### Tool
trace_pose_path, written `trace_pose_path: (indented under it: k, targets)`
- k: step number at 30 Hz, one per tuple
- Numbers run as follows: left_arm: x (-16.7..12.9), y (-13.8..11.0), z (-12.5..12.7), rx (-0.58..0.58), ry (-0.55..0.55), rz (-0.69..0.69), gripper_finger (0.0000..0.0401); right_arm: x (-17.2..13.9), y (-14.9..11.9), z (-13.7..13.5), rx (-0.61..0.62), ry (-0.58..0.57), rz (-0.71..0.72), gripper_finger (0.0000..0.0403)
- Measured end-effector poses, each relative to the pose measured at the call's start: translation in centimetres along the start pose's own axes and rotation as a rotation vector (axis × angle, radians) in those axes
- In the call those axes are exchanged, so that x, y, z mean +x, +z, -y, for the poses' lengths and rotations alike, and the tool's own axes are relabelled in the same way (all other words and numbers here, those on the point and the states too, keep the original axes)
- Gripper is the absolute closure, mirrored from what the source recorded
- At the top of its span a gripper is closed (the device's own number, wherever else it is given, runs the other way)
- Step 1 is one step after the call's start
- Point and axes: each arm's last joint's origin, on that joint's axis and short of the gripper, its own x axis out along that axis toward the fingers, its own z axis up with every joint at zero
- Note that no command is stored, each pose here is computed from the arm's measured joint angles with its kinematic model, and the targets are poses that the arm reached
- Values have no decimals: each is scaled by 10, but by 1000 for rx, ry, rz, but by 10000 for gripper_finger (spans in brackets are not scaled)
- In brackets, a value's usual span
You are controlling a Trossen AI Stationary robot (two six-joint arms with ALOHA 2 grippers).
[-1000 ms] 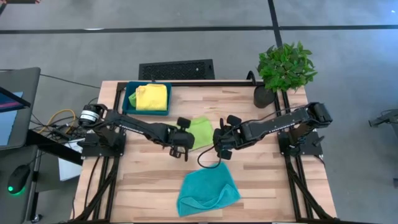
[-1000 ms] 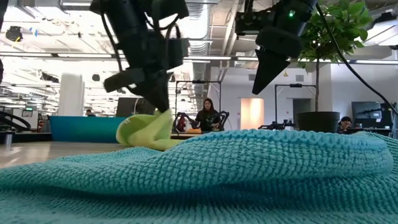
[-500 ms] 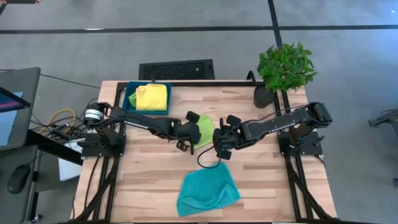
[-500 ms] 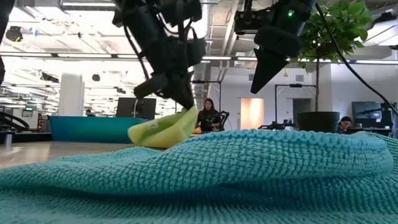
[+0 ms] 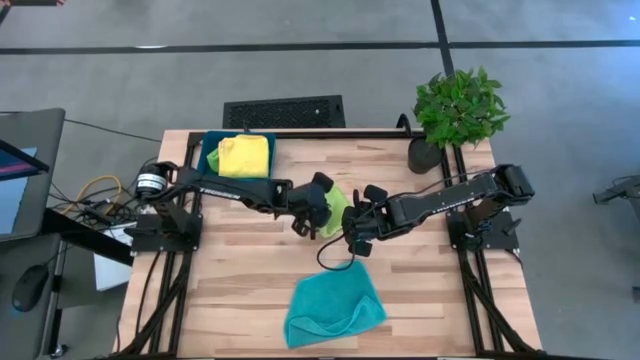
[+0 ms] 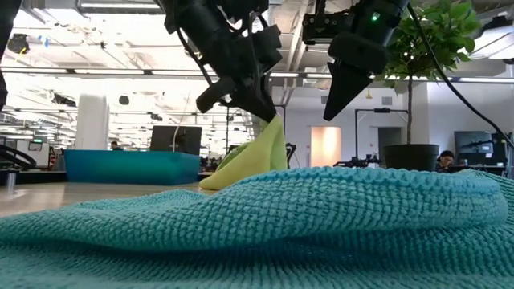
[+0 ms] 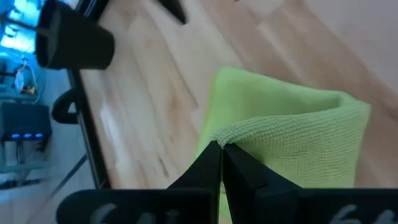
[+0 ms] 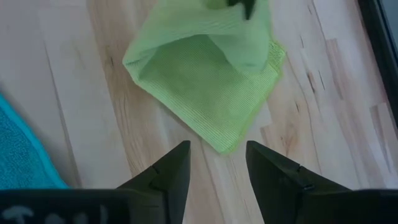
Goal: Fold microfiber towels
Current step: Fold the light green towel
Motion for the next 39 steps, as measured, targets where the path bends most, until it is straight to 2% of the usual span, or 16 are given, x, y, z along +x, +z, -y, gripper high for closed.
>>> trace_pose_path:
  k: [7, 12, 17, 22, 25, 28, 32, 39]
  targets:
    - [4, -5, -11, -54, 20, 41, 401, 0, 0, 0, 2, 0, 0, 223]
    - [15, -7, -9, -117, 23, 28, 401, 0, 0, 0, 2, -1, -2, 223]
    - [32, -11, -1, -105, 18, -12, 398, 0, 0, 0, 0, -1, -5, 223]
    - [46, -15, 5, -122, 59, -80, 363, 0, 0, 0, 2, 0, -2, 223]
    - [50, -14, 3, -125, 150, -130, 333, 0, 0, 0, 2, 0, -3, 223]
    - [50, -16, 4, -115, 179, -178, 310, 0, 0, 0, 1, -1, -5, 223]
    - [49, -13, 5, -155, 141, -141, 298, 0, -1, 0, -1, -2, -8, 223]
    - [43, -3, -6, -250, 69, -83, 300, 0, -1, 0, -2, -2, -10, 223]
